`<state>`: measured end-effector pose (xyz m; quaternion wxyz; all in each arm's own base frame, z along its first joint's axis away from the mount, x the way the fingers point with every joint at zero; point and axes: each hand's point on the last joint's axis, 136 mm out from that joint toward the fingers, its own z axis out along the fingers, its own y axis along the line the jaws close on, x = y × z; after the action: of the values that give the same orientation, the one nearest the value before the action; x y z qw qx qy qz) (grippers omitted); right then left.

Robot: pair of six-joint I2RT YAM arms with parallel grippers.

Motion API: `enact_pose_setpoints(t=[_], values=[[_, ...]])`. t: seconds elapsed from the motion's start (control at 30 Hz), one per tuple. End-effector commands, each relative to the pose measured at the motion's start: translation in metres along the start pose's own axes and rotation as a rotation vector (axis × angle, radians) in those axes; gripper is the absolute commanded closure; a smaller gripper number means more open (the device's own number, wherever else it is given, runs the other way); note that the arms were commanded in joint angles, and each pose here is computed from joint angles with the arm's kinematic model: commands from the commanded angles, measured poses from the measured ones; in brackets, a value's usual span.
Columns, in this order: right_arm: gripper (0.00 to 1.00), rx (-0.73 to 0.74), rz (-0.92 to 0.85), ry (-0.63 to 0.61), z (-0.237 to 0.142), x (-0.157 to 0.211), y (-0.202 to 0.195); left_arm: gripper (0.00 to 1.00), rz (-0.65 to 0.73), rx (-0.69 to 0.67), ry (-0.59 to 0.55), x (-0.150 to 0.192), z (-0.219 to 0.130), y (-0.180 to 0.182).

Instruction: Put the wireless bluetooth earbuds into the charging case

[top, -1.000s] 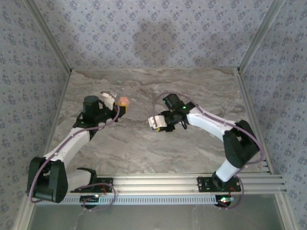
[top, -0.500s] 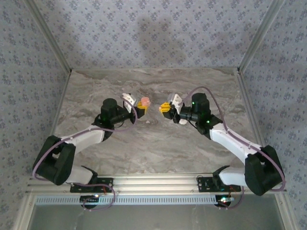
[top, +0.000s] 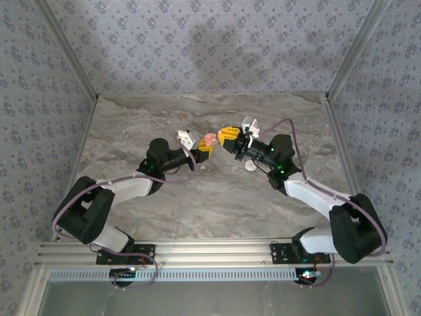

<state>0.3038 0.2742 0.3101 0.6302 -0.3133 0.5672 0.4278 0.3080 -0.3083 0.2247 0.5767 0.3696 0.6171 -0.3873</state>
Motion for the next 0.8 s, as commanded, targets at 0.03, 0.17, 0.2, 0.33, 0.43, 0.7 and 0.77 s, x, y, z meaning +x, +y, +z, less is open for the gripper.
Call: enact_pose_setpoints(t=[0.03,0.17,0.2,0.33,0.43,0.7,0.77], values=[[0.82,-0.015,0.032,-0.085,0.006,-0.013,0.004,0.91,0.061,0.032,-0.096,-0.036,0.006,-0.006],[0.82,-0.020,0.031,-0.071,0.012,-0.007,0.006,0.91,0.066,0.031,-0.109,-0.042,0.005,-0.007],[0.82,-0.021,0.031,-0.069,0.013,-0.007,0.006,0.91,0.068,0.031,-0.112,-0.043,0.005,-0.007],[0.82,-0.013,0.034,-0.055,0.016,0.001,0.004,0.91,0.073,0.030,-0.119,-0.047,0.003,-0.008],[0.82,-0.008,0.035,-0.048,0.018,0.005,0.002,0.91,0.068,0.028,-0.134,-0.052,0.002,-0.008],[0.82,0.010,0.035,-0.037,0.019,0.012,-0.001,0.91,0.070,0.022,-0.172,-0.067,-0.001,-0.009],[0.82,0.019,0.033,-0.038,0.020,0.012,-0.003,0.91,0.072,0.023,-0.179,-0.070,-0.002,-0.010]])
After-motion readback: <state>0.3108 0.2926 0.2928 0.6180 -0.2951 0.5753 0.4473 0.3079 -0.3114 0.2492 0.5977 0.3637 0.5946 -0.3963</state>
